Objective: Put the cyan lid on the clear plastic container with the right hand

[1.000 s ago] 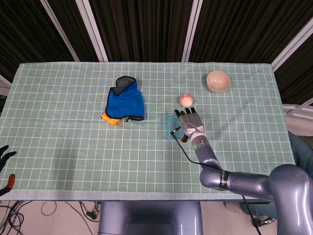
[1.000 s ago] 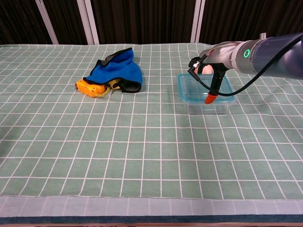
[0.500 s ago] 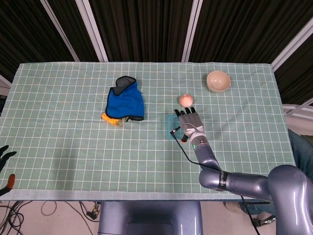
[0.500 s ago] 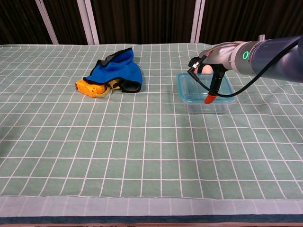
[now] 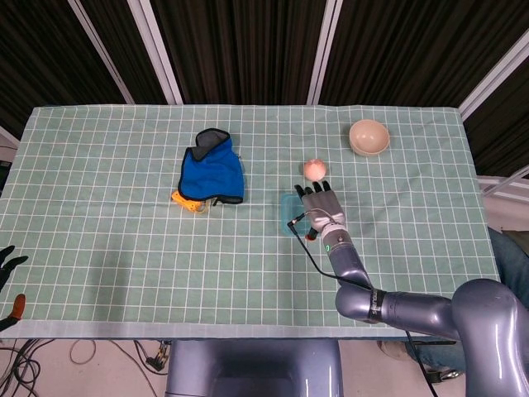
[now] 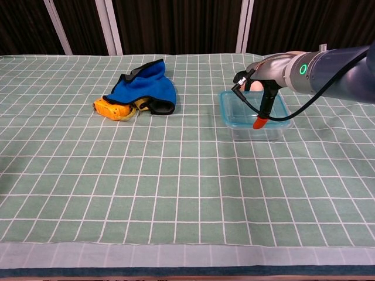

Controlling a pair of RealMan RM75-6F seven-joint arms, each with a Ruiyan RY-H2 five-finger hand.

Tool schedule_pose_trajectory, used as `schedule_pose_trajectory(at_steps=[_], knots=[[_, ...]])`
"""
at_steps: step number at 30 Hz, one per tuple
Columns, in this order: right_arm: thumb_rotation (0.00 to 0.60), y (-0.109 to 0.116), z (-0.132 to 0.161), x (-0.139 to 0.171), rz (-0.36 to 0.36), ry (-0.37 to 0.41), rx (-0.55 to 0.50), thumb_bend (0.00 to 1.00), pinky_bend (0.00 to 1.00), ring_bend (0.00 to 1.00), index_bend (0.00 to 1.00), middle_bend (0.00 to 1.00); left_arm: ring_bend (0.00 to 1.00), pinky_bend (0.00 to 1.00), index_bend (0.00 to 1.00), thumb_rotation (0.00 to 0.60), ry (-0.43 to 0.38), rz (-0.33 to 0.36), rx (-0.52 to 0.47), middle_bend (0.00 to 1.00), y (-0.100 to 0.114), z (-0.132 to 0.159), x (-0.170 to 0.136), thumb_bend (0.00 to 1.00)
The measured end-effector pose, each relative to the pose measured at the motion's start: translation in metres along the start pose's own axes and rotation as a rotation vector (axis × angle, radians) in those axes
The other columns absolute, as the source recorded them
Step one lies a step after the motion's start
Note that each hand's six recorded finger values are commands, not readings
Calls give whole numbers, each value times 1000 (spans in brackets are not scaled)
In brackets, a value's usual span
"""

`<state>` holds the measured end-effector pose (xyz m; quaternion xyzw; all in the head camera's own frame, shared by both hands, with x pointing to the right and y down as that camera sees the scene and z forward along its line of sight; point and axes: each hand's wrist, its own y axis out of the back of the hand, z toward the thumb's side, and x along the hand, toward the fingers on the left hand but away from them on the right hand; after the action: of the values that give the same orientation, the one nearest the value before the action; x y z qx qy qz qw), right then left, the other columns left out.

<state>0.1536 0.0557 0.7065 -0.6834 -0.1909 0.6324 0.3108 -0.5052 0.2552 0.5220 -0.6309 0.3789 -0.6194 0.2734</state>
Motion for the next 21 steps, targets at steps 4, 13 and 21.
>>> schedule_pose_trajectory(at_steps=[4, 13, 21], knots=[[600, 1, 0, 1, -3, -1, 0, 240, 0, 0, 47, 272, 0, 0, 145, 600, 0, 0, 0, 0, 0, 0, 0, 519], [600, 1, -1, 2, 1, -3, 1, 241, 0, 0, 46, 209, 0, 0, 144, 600, 0, 0, 1, 0, 0, 0, 0, 519], [600, 1, -1, 2, 4, -5, 2, 241, 0, 0, 46, 122, 0, 0, 144, 600, 1, -2, 1, 0, -1, 0, 0, 519]])
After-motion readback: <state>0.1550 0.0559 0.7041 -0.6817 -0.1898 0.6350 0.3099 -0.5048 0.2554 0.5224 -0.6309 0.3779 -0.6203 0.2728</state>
